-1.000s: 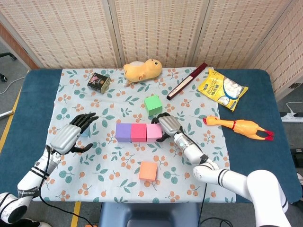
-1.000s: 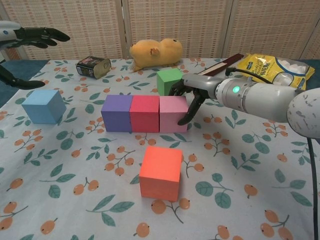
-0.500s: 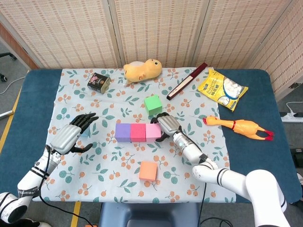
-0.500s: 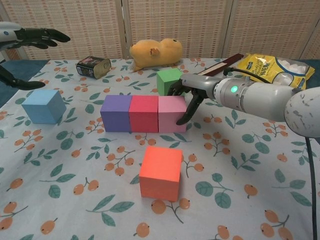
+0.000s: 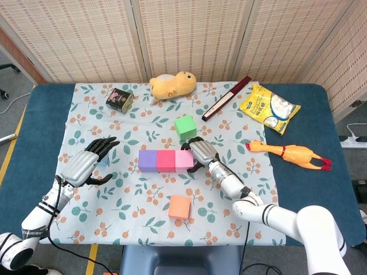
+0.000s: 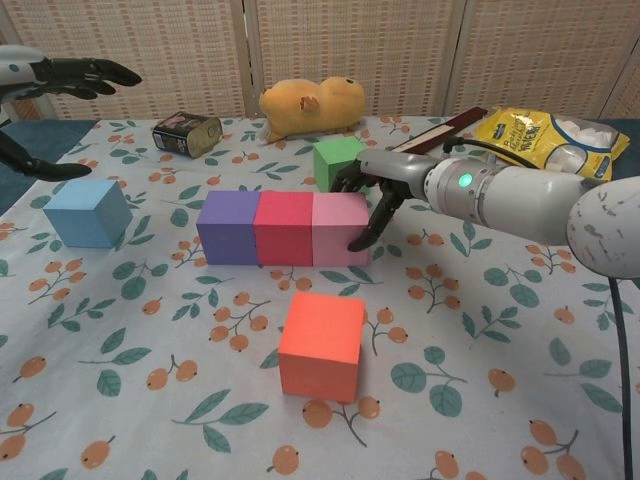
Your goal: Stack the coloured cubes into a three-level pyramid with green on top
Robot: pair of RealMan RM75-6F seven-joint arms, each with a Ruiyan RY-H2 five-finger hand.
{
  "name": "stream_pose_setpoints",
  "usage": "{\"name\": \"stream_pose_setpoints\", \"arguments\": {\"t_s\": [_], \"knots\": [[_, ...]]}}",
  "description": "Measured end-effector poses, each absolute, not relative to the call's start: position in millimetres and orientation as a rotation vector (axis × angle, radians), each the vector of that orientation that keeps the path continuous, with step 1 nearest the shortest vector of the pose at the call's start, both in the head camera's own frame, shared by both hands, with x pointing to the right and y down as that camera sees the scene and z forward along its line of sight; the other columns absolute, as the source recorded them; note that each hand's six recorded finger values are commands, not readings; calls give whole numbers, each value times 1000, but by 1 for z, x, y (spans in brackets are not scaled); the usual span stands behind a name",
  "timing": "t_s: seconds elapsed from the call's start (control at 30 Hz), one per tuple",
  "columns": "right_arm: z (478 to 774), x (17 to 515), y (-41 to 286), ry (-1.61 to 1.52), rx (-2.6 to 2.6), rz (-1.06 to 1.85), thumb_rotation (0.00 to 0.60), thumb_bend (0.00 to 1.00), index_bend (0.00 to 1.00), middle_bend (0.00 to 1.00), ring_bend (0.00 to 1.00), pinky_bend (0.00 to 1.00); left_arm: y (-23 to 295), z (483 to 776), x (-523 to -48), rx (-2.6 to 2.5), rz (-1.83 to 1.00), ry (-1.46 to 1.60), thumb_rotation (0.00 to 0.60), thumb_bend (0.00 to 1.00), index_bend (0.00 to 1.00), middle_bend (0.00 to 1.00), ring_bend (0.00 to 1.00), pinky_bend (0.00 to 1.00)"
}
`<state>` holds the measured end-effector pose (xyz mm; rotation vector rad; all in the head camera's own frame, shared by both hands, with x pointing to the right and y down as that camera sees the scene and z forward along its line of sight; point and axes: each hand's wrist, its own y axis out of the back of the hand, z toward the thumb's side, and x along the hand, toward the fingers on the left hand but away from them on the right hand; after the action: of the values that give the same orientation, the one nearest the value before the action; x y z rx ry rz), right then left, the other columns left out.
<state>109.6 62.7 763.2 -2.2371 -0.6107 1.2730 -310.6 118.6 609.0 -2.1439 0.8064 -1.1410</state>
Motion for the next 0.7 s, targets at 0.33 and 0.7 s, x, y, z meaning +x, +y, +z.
{"name": "stream_pose_setpoints", "arguments": {"t_s": [0.33,0.7], "knots": [[763,108,64,-610,-2246,1271,600,48,317,366,151,117,119,610,-311,-2145,-1144,803,600,325,38,0,0,61],[764,107,65,-608,-2249,1272,600,48,287,366,151,117,119,612,-310,-2153,-1146,799,600,322,34,0,0,61]]}}
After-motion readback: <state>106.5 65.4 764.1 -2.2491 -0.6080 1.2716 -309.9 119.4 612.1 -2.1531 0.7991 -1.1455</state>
